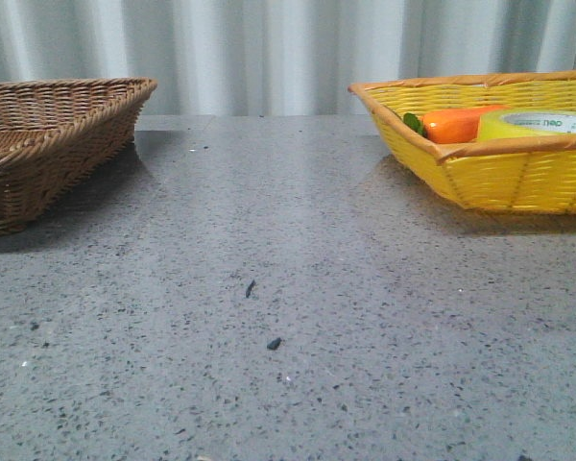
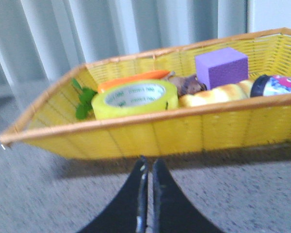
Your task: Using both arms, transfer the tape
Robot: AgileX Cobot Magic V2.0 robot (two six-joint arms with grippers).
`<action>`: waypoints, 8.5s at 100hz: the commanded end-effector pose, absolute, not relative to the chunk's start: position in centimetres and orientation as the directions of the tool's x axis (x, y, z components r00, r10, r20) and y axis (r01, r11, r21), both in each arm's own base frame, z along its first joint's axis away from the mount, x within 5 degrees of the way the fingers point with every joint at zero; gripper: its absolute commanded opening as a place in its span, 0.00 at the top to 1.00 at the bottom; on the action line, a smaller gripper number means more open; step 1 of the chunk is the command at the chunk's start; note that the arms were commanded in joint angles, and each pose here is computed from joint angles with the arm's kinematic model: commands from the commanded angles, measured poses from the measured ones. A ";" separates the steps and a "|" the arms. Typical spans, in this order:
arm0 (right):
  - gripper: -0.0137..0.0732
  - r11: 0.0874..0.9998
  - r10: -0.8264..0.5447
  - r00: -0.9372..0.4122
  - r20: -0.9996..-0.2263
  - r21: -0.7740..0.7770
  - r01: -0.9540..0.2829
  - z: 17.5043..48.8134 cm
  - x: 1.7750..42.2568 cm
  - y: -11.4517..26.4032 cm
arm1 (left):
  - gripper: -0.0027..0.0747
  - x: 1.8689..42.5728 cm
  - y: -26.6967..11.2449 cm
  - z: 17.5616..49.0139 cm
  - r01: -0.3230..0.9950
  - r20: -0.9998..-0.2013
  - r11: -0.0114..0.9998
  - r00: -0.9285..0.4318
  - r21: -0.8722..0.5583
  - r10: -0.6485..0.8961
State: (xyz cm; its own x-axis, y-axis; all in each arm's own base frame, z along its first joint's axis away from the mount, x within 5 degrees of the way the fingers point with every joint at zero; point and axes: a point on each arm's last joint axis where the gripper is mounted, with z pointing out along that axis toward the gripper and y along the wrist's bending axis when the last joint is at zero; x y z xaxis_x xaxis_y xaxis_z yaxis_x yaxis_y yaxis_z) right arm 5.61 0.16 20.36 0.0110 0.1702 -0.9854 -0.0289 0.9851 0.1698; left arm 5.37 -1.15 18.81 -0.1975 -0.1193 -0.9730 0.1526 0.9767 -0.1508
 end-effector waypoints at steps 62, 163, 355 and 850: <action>0.91 0.862 0.505 0.237 -0.830 0.498 -0.094 22.9 5.1 -0.4 | 0.99 5.2 -0.1 23.2 0.179 -0.828 0.842 0.168 -0.508 -0.535; 0.36 0.977 0.111 -0.441 -0.890 0.179 -0.115 41.4 15.0 2.2 | 0.42 9.0 -3.1 34.5 0.296 -0.963 0.923 -0.181 -0.246 -0.199; 0.90 0.795 -0.239 -0.637 -0.733 0.228 -0.561 43.8 33.8 21.7 | 0.42 9.0 -3.2 34.3 0.297 -0.960 0.923 -0.206 -0.246 -0.190; 0.89 0.867 -0.036 0.117 -0.992 -0.090 -0.491 38.5 0.7 0.1 | 0.98 14.4 -3.8 43.0 0.303 -1.000 0.953 -0.016 0.006 0.012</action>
State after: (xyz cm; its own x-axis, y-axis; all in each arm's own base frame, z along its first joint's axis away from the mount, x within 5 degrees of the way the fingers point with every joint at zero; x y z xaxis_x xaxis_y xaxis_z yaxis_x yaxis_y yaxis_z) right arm 1.13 0.94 37.80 -0.0248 -0.0305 -0.9992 -0.5418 0.8404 -0.0122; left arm 16.83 -4.30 43.52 -0.1175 0.0523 -0.9917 0.3196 0.9475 0.0121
